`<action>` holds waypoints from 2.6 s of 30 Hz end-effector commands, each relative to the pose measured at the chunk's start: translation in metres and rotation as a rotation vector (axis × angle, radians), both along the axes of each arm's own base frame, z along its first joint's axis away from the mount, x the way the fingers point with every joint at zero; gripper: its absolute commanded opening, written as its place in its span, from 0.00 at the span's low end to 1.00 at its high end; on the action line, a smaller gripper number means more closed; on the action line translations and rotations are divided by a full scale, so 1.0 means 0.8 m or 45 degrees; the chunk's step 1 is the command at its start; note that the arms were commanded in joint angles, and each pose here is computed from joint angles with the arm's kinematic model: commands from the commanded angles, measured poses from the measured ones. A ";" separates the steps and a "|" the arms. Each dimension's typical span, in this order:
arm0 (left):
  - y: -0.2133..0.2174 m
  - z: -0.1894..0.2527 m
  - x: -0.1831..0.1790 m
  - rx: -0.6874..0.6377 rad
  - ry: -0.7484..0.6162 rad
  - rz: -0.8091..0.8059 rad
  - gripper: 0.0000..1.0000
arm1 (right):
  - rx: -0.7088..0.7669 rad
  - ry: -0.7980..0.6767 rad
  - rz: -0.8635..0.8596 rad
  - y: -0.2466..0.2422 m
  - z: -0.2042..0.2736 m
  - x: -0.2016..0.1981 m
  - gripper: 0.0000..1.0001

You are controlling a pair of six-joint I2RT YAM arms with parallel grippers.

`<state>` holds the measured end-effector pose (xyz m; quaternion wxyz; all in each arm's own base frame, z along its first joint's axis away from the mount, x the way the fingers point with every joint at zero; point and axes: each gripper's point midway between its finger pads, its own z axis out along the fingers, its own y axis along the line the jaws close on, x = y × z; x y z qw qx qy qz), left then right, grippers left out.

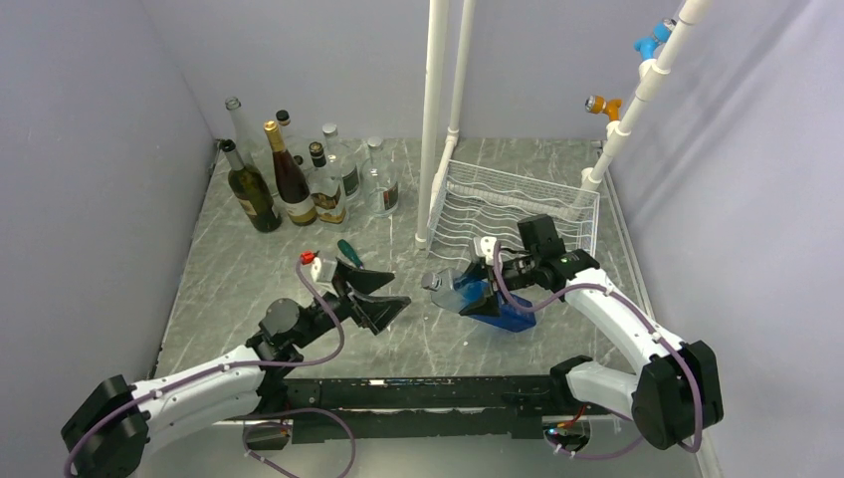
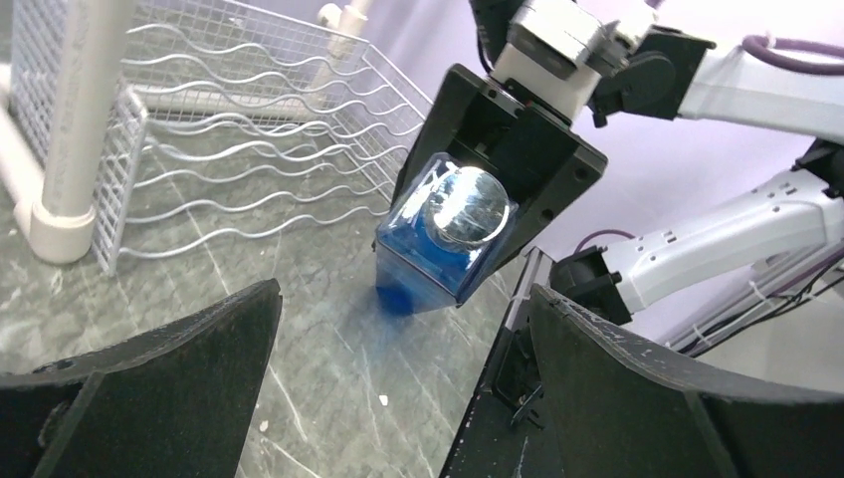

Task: Take the wine bottle off the wine rack
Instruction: Pick up the wine bottle from the wine rack.

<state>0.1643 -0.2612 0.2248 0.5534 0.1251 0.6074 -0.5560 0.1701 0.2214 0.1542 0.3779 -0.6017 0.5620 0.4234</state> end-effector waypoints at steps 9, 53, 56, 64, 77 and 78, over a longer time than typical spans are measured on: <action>-0.048 0.062 -0.025 0.093 -0.702 -0.091 1.00 | 0.273 -0.049 0.117 0.014 0.082 -0.003 0.00; -0.151 0.053 -0.030 -0.088 -0.735 -0.379 0.76 | 0.334 -0.067 0.204 0.013 0.092 -0.022 0.00; -0.150 0.057 -0.033 -0.101 -0.736 -0.382 0.61 | 0.333 -0.069 0.201 0.012 0.092 -0.021 0.00; -0.143 0.066 -0.037 -0.118 -0.750 -0.355 0.75 | 0.331 -0.072 0.199 0.012 0.092 -0.021 0.00; -0.134 0.080 -0.048 -0.143 -0.805 -0.342 0.77 | 0.330 -0.070 0.191 0.011 0.092 -0.019 0.00; -0.134 0.081 -0.049 -0.143 -0.807 -0.341 0.77 | 0.330 -0.071 0.190 0.011 0.092 -0.019 0.00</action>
